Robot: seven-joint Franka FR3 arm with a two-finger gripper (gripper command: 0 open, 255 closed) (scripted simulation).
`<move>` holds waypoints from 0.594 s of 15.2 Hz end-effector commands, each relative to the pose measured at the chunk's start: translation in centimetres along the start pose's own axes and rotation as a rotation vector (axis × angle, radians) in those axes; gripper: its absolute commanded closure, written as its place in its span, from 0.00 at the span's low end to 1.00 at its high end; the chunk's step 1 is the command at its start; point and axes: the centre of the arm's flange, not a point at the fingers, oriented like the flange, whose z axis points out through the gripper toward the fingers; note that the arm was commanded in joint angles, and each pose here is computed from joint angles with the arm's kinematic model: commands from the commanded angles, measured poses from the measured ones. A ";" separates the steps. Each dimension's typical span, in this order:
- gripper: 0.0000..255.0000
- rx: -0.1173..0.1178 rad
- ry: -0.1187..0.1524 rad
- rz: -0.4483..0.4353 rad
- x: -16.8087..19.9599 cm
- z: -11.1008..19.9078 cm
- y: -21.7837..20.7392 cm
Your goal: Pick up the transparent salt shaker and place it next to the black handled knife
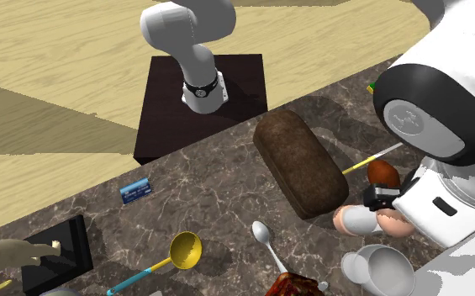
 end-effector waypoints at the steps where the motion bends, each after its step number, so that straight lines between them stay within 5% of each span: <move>1: 1.00 0.001 0.001 0.000 0.0 1.2 0.1; 9: 1.00 0.001 0.001 0.000 0.1 5.7 0.8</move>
